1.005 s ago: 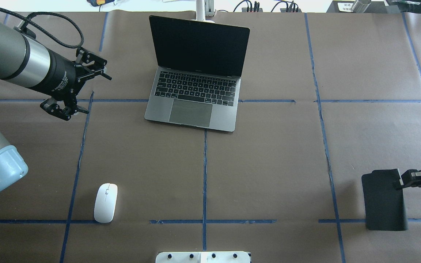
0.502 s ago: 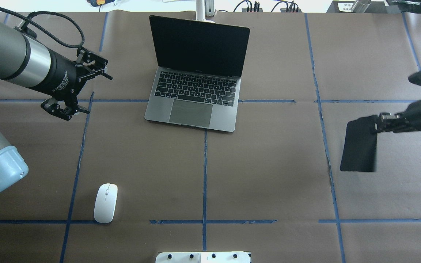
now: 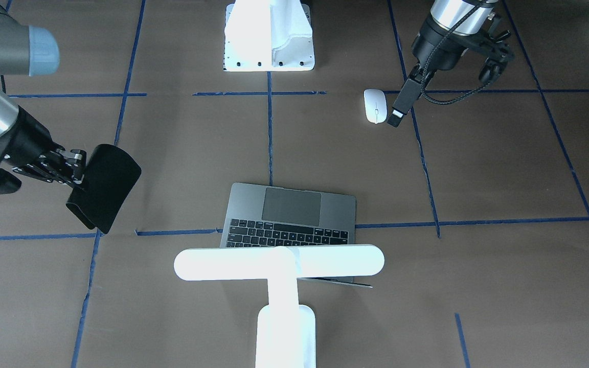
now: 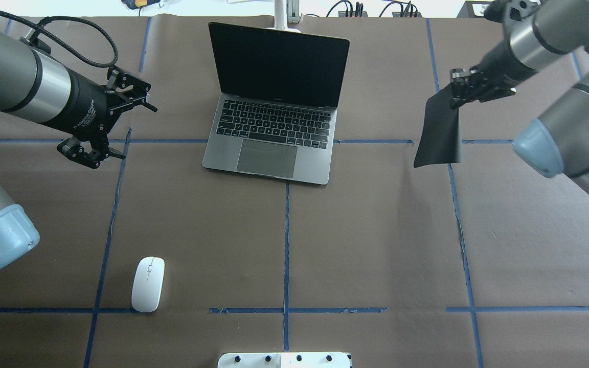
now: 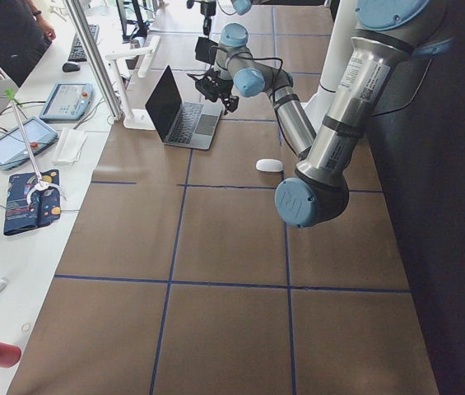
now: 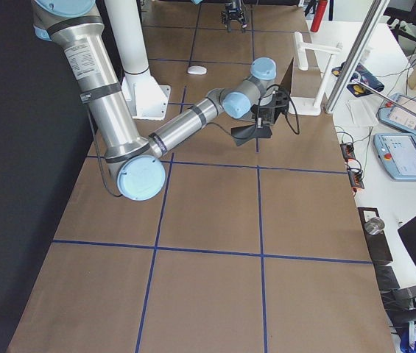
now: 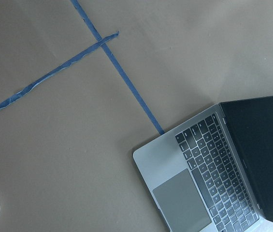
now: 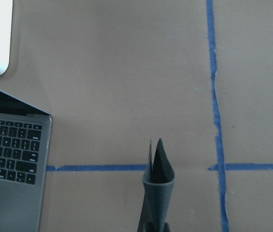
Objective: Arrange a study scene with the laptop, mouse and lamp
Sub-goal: 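Carry the mouse pad with the right gripper beside the laptop, then release the mouse pad with the right gripper while the left arm reaches toward the mouse, then lower the left gripper onto the white mouse and grasp it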
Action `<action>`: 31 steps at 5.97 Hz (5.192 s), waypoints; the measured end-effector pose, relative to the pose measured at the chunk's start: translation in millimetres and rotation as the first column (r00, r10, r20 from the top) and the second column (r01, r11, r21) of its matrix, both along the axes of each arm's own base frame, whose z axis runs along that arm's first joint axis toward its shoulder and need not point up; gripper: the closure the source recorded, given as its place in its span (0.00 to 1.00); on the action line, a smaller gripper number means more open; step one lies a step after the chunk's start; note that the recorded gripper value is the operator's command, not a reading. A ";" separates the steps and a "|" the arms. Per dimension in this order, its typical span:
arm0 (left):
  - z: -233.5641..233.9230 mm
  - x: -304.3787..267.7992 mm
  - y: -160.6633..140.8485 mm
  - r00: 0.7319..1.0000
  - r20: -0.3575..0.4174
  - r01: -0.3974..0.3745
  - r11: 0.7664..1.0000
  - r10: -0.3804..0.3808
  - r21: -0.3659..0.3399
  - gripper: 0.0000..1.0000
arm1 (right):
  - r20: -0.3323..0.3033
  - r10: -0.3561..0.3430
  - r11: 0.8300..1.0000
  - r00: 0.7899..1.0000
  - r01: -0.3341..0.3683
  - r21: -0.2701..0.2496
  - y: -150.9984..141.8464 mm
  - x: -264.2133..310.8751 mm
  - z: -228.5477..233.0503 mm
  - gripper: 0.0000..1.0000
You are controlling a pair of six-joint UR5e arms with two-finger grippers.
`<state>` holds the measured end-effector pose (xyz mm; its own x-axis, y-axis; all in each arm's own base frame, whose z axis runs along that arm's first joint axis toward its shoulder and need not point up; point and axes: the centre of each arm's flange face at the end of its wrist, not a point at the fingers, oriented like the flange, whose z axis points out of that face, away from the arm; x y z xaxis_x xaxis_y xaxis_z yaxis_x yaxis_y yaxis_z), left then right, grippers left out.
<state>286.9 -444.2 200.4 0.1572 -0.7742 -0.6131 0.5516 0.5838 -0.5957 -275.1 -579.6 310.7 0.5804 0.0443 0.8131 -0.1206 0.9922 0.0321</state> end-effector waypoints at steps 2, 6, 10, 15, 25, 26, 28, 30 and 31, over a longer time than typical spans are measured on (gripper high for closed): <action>3.1 -2.1 -1.3 1.000 0.008 0.001 1.000 -0.001 0.005 0.00 | -0.059 -0.034 0.999 0.998 0.033 -0.010 -34.4 -68.2 -19.7 1.00; 3.1 -10.0 1.7 1.000 0.014 -0.002 1.000 0.002 0.024 0.00 | -0.078 -0.079 0.997 0.994 0.079 -0.005 -51.3 -143.3 -27.9 1.00; 1.4 -11.6 3.7 1.000 0.011 -0.002 1.000 0.001 0.025 0.00 | -0.121 -0.085 0.996 0.989 0.085 -0.004 -70.0 -156.5 -3.3 0.91; -5.8 -19.3 12.1 1.000 0.008 0.004 1.000 -0.004 0.020 0.00 | -0.215 -0.094 0.995 0.972 0.089 -0.034 -109.3 -186.2 -15.3 0.00; 105.9 69.2 135.8 0.836 0.284 -0.524 0.836 0.469 0.161 0.00 | -0.038 -0.035 0.999 0.999 0.036 0.008 -44.5 98.7 80.2 0.00; 121.8 89.9 151.7 0.779 0.329 -0.607 0.773 0.533 0.185 0.00 | -0.034 -0.039 0.999 0.999 0.040 0.014 -26.9 109.4 89.6 0.00; 143.4 124.6 161.6 0.715 0.366 -0.693 0.676 0.596 0.252 0.00 | -0.034 -0.040 0.999 0.999 0.040 0.017 1.7 121.6 101.6 0.00; 153.1 138.0 158.4 0.675 0.400 -0.736 0.599 0.620 0.315 0.00 | -0.035 -0.039 0.999 0.999 0.040 0.022 7.7 123.6 101.9 0.00; 160.9 143.2 156.4 0.657 0.416 -0.753 0.570 0.628 0.329 0.00 | -0.036 -0.039 0.999 0.999 0.039 0.023 7.8 123.5 101.6 0.00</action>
